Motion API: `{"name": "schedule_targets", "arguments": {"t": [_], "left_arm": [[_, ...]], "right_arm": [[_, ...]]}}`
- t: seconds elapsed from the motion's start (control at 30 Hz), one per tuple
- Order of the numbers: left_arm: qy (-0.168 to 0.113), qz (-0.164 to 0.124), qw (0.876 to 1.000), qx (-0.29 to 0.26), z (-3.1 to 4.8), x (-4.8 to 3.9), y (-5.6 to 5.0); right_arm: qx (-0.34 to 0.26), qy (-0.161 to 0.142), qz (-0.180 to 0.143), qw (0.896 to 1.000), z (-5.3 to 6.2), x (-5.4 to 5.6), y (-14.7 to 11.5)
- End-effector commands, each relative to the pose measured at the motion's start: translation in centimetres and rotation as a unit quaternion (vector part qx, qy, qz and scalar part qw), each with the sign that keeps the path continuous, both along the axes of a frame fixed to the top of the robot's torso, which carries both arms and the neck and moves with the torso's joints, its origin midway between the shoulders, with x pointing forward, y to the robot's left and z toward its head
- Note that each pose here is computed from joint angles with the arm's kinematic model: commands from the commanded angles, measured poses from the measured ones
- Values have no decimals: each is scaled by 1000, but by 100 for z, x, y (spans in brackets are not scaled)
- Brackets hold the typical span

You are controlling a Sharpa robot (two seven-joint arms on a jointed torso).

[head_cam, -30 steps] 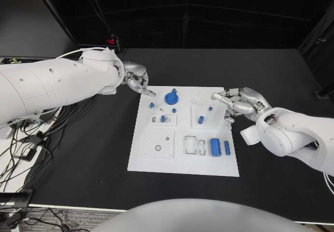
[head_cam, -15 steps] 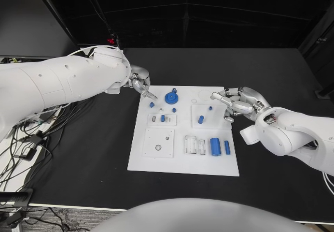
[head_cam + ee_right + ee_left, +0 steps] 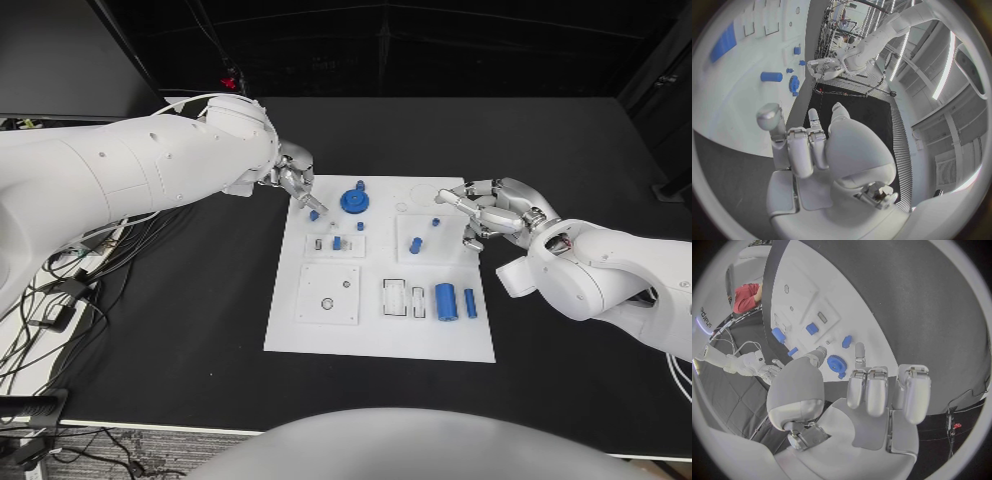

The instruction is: Assemble the parts on the task board

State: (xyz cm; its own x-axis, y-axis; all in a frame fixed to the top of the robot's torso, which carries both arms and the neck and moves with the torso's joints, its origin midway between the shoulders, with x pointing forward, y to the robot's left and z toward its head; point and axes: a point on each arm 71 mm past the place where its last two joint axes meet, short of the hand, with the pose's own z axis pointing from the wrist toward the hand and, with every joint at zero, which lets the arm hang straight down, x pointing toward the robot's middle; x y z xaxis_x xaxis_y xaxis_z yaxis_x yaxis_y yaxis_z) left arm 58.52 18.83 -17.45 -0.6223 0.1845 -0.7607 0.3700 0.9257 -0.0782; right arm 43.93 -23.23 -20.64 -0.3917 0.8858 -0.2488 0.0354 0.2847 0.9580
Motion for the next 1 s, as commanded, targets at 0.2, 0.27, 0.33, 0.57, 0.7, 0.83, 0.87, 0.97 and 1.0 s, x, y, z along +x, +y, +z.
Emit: {"name": "schedule_targets", "arguments": {"t": [0.2, 0.27, 0.33, 0.57, 0.7, 0.83, 0.87, 0.97, 1.0], "left_arm": [[29, -3, 1000, 12, -55, -26, -46], [29, -3, 999, 12, -59, -25, -53], [30, -3, 999, 13, -61, -23, -55], [33, -3, 999, 12, -78, -10, -61], [36, -4, 999, 13, -93, -8, -66], [37, -3, 999, 13, -102, -4, -66], [37, -3, 999, 13, -102, -2, -65], [37, -1, 999, 14, -105, 4, -62], [36, 0, 999, 14, -107, 7, -60]], "right_arm": [[2, -3, 5, 1000, 13, -4, 22], [2, -3, 5, 1000, 13, -5, 21], [2, -2, 5, 1000, 13, -5, 21], [2, -2, 5, 1000, 13, -5, 26], [2, -3, 5, 1000, 13, -4, 24], [2, -3, 5, 1000, 12, -3, 23], [2, -3, 5, 1000, 12, -4, 23], [2, -3, 5, 1000, 12, -3, 24], [2, -3, 5, 1000, 12, -3, 24]]}}
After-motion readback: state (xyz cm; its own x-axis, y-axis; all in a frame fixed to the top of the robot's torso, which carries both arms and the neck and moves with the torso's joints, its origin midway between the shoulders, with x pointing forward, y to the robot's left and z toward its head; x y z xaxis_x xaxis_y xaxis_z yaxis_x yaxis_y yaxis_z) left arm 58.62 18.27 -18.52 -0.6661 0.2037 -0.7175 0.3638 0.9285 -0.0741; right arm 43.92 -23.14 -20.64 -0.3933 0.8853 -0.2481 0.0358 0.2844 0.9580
